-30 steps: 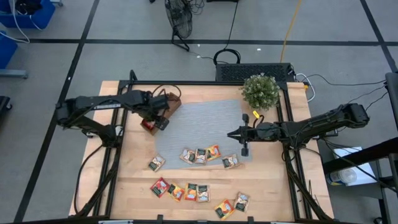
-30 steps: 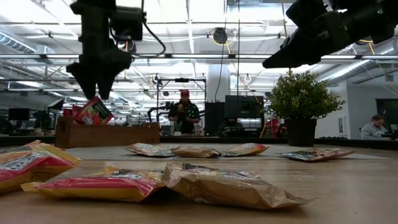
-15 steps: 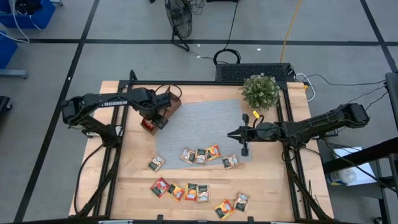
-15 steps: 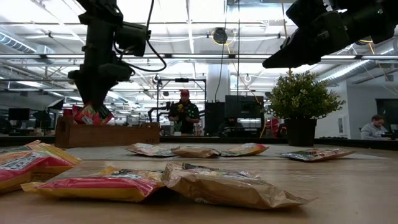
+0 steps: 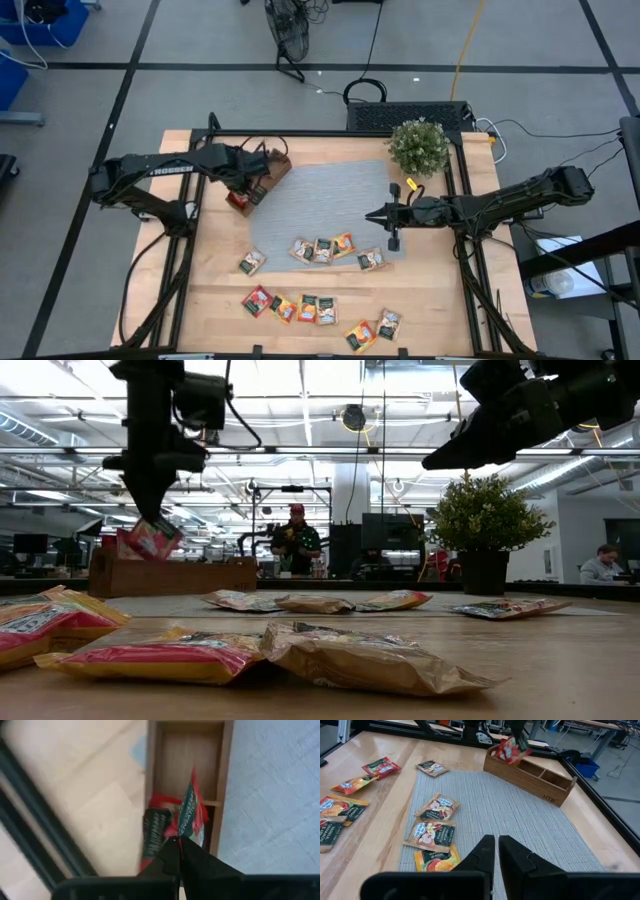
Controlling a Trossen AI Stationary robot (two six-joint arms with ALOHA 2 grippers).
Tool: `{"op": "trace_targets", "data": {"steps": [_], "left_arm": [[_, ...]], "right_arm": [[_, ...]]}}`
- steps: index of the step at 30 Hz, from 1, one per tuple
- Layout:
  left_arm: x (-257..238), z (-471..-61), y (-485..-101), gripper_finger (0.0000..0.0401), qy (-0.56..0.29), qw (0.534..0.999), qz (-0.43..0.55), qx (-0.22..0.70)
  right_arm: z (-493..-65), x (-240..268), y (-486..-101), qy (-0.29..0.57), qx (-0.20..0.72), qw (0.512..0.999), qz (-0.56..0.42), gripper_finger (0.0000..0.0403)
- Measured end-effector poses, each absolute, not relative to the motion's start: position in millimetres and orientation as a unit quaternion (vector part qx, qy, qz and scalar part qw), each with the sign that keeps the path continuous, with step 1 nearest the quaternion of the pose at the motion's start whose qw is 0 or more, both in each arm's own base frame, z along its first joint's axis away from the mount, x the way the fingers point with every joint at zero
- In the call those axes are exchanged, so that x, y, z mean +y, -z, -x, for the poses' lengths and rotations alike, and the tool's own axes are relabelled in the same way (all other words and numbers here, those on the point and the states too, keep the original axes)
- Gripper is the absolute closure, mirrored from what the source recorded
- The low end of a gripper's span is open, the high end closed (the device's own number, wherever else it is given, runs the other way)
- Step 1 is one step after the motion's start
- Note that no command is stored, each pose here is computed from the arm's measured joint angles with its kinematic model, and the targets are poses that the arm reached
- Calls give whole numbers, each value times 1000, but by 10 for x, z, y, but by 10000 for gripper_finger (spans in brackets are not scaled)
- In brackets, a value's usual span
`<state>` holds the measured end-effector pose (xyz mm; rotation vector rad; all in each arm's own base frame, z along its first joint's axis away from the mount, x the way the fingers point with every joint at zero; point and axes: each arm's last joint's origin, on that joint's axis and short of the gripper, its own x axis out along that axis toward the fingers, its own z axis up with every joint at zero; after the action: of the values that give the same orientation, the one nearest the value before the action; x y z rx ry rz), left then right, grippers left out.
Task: Pick & Place Tea
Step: Put the red tea bag into the left section of the wooden organizer
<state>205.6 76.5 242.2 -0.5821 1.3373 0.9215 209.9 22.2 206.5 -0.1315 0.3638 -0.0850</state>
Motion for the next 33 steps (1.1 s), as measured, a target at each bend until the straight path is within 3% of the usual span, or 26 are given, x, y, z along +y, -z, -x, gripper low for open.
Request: {"op": "trace_targets", "data": {"steps": [7,17,22,33], "left_arm": [[401,-2068,-2493,398,-440,686,212,539],[34,-1856,-1898,400,-527,684,159,478],[-52,-1775,-1717,400,-535,689,169,459],[-106,-1825,-1777,382,-515,699,176,463]], "right_arm": [[-2096,222,-2055,42,186,979,66,387],[-2096,222,-2056,42,185,980,66,387],[-2097,222,-2059,42,184,980,66,387],[-2099,222,-2064,42,181,980,65,387]]}}
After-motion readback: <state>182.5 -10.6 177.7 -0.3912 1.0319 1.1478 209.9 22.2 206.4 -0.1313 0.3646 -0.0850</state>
